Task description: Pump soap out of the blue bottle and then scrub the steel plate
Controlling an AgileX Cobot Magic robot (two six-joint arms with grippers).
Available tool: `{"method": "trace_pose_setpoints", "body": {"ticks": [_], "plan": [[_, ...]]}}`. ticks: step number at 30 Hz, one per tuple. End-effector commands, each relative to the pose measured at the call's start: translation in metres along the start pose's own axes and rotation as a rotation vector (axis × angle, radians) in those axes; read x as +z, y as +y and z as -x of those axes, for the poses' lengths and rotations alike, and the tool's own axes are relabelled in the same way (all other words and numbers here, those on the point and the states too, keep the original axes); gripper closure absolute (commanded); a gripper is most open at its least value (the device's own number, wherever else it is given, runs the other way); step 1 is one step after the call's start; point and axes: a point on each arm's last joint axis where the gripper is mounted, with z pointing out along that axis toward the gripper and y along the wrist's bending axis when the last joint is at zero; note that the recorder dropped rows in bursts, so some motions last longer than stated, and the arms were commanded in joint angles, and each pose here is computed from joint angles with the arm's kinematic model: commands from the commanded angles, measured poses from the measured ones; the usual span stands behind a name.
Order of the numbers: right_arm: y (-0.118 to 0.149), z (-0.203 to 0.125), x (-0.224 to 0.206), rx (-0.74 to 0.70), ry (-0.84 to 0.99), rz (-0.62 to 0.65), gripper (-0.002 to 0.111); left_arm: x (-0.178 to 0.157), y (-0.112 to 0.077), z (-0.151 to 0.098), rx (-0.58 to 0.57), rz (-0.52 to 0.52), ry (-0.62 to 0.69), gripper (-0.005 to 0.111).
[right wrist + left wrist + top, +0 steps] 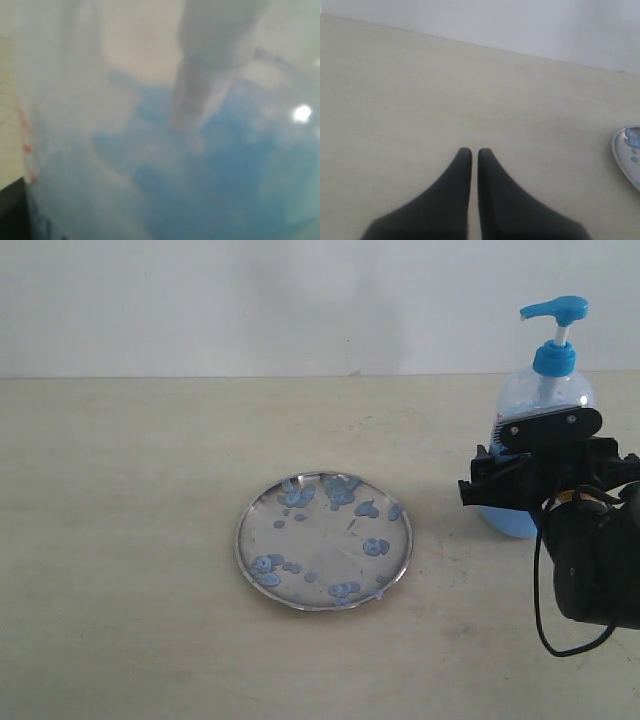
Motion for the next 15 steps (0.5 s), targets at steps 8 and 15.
{"method": "trace_pose_setpoints", "body": {"ticks": [8, 15], "plan": [[0.005, -0.008, 0.000, -0.034, 0.076, 0.055, 0.108, -0.002, -0.008, 0.017, -0.453, -0.134, -0.172, 0.102], [0.011, -0.006, -0.001, -0.087, 0.049, 0.123, 0.108, -0.002, -0.009, 0.018, -0.563, -0.165, -0.173, 0.102]]}}
